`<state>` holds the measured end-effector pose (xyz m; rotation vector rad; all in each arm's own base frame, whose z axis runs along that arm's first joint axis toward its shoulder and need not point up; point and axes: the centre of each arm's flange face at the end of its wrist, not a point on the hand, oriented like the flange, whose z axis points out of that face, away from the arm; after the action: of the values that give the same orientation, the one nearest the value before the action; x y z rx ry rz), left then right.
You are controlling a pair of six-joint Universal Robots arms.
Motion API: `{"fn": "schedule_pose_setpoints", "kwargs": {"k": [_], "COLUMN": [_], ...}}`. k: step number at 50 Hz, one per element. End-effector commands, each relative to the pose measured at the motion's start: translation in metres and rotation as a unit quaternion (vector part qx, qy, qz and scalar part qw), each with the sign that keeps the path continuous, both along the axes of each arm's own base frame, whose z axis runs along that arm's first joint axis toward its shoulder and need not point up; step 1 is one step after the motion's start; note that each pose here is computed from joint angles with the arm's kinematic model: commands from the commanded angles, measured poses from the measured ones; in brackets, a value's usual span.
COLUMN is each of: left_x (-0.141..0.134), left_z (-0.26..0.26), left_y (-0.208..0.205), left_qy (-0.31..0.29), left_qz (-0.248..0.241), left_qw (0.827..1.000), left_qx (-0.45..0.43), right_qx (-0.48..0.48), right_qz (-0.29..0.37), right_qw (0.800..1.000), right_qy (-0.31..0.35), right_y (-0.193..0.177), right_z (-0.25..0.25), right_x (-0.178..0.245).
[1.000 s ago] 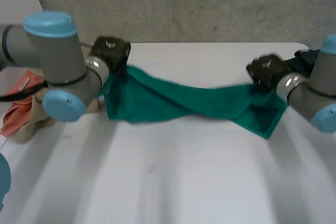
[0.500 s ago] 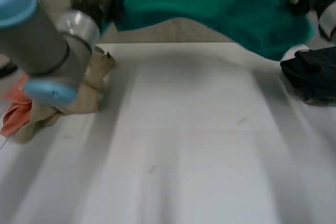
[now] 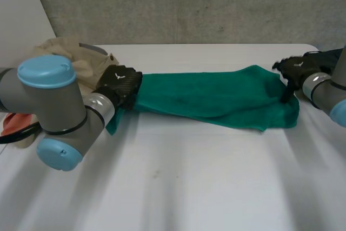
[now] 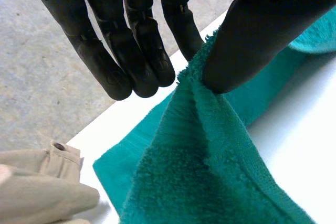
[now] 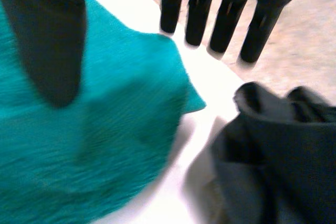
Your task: Fold the laundry.
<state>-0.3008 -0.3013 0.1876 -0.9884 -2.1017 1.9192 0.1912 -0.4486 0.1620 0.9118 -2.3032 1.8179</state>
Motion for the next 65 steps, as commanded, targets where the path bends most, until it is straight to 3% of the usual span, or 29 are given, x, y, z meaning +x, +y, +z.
{"fn": "schedule_pose_setpoints", "kwargs": {"k": [1, 8, 16, 34, 42, 47, 51, 55, 58, 63, 65], "left_x": [0.002, 0.004, 0.004, 0.006, 0.010, 0.013, 0.016, 0.021, 0.024, 0.024, 0.018], "left_z": [0.014, 0.014, 0.021, 0.024, 0.026, 0.031, 0.030, 0.017, 0.001, -0.016, -0.014], "left_y": [-0.001, -0.004, -0.006, -0.002, 0.001, 0.005, 0.015, 0.032, 0.048, 0.064, 0.057], "left_qy": [0.015, 0.023, 0.029, 0.031, 0.028, 0.021, -0.007, -0.075, -0.145, -0.238, -0.243], "left_qz": [0.011, 0.013, 0.011, 0.009, 0.012, 0.014, 0.009, -0.004, -0.026, -0.068, -0.070], "left_qw": [1.000, 1.000, 0.999, 0.999, 1.000, 1.000, 0.999, 0.994, 0.981, 0.953, 0.955], "left_qx": [-0.008, -0.005, -0.011, -0.005, 0.003, 0.010, 0.032, 0.080, 0.127, 0.174, 0.156], "right_qx": [-0.012, 0.039, 0.143, 0.017, 0.000, 0.003, 0.079, 0.183, 0.256, 0.280, 0.272], "right_qz": [-0.030, -0.001, 0.050, 0.071, 0.046, 0.045, 0.064, 0.093, 0.124, 0.159, 0.158], "right_qw": [0.998, 0.999, 0.988, 0.997, 0.999, 0.999, 0.994, 0.974, 0.948, 0.928, 0.930], "right_qy": [-0.057, -0.034, -0.042, 0.008, 0.030, 0.022, 0.044, 0.099, 0.144, 0.185, 0.190], "right_y": [0.019, 0.079, 0.134, 0.095, 0.091, 0.098, 0.122, 0.148, 0.166, 0.164, 0.157], "right_z": [0.037, 0.052, 0.015, -0.045, -0.038, -0.004, 0.017, 0.032, 0.040, 0.037, 0.036], "right_x": [-0.003, -0.005, 0.013, 0.045, 0.032, 0.019, 0.009, -0.003, -0.011, -0.014, -0.012]}}
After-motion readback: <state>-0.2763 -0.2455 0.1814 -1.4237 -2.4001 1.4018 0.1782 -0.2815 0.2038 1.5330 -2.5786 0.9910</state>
